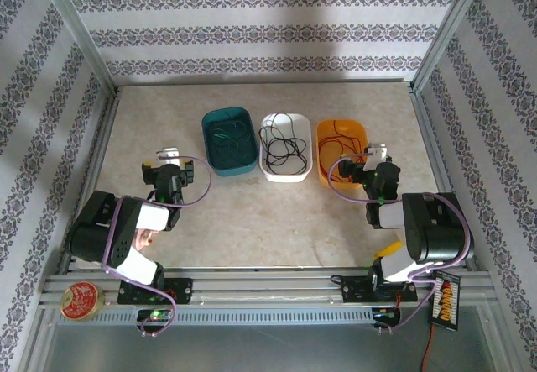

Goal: Untangle the cables

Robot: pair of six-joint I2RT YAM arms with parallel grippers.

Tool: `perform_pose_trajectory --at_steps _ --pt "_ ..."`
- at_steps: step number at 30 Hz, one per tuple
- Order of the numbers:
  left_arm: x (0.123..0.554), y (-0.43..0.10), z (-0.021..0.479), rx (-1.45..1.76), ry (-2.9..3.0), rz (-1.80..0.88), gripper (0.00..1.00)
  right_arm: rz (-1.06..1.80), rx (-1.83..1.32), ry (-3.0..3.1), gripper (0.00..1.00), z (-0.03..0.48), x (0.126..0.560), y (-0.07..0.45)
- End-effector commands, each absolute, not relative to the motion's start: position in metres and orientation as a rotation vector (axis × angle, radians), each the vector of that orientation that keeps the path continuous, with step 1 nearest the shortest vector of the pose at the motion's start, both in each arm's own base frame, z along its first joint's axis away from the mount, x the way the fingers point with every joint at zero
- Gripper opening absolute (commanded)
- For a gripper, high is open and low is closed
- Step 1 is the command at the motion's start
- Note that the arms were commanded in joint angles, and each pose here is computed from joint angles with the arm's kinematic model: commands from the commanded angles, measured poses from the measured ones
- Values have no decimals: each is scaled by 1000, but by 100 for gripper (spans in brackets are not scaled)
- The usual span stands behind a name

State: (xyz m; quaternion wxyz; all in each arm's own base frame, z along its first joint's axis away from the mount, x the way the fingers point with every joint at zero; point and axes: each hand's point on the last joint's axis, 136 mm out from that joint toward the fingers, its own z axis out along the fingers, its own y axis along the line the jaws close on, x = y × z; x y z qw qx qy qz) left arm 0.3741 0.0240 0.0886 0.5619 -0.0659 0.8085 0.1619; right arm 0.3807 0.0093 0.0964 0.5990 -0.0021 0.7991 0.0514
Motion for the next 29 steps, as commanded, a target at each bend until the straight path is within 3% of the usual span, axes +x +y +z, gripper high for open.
perform_pose_trajectory --at_steps 1,5,29 --pt "387 20 106 -132 1841 255 99 142 -40 1808 98 108 387 14" --pt "392 21 88 -129 1917 219 99 193 -109 1840 98 105 390 25" --pt "395 24 93 -134 1867 219 99 221 -91 1848 98 103 389 22"
